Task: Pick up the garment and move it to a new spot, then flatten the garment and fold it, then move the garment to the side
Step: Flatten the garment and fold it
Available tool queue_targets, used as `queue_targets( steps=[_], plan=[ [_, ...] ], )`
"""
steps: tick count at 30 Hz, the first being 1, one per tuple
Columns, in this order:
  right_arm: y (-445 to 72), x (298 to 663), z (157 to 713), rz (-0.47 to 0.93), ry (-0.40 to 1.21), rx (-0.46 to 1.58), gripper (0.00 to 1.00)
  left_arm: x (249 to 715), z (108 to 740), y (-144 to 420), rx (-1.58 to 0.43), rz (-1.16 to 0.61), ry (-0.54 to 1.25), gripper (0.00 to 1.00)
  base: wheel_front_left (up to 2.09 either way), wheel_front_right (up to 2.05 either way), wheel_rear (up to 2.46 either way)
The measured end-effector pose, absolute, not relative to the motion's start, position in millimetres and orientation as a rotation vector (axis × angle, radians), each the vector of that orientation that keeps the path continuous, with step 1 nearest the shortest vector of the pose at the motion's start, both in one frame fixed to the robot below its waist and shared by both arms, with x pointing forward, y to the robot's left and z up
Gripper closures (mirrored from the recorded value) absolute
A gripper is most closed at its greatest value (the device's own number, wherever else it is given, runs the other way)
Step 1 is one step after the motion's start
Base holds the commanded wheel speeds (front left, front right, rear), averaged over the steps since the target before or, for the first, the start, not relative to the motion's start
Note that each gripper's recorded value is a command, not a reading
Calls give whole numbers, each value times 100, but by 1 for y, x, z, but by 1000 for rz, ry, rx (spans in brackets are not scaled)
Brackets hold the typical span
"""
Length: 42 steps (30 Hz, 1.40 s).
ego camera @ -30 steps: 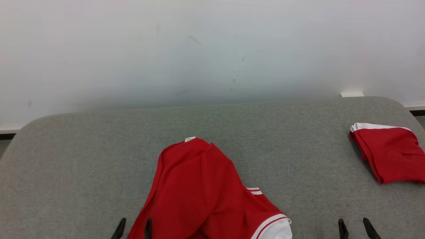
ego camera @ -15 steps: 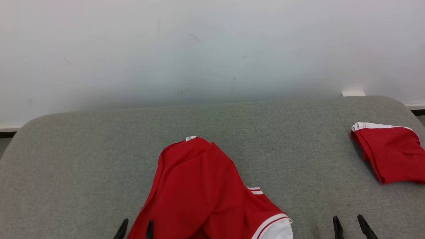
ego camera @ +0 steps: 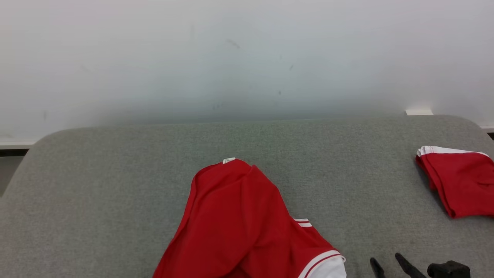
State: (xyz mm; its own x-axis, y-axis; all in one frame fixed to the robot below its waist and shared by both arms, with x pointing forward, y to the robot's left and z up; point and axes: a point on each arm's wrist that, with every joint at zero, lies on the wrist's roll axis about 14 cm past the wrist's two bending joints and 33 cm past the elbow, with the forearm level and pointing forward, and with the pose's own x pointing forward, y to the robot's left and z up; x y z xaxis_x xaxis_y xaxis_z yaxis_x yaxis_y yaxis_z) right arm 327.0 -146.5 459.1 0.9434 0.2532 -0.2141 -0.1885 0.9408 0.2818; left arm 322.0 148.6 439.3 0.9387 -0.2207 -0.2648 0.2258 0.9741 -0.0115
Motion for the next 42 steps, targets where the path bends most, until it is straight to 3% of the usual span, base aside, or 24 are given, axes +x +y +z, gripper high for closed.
queue_targets(
  steps=[5,9,25,42],
  plan=[
    [-131,296,421,345,544,225,0,303,433,141,51,-305,395,0,0,0,0],
    [-123,280,402,386,667,223,0,293,426,141,57,-318,449,0,0,0,0],
    [-78,276,383,511,772,225,0,292,396,151,95,-315,520,0,0,0,0],
    [-77,278,379,512,760,239,0,283,379,152,139,-338,587,0,0,0,0]
  ],
)
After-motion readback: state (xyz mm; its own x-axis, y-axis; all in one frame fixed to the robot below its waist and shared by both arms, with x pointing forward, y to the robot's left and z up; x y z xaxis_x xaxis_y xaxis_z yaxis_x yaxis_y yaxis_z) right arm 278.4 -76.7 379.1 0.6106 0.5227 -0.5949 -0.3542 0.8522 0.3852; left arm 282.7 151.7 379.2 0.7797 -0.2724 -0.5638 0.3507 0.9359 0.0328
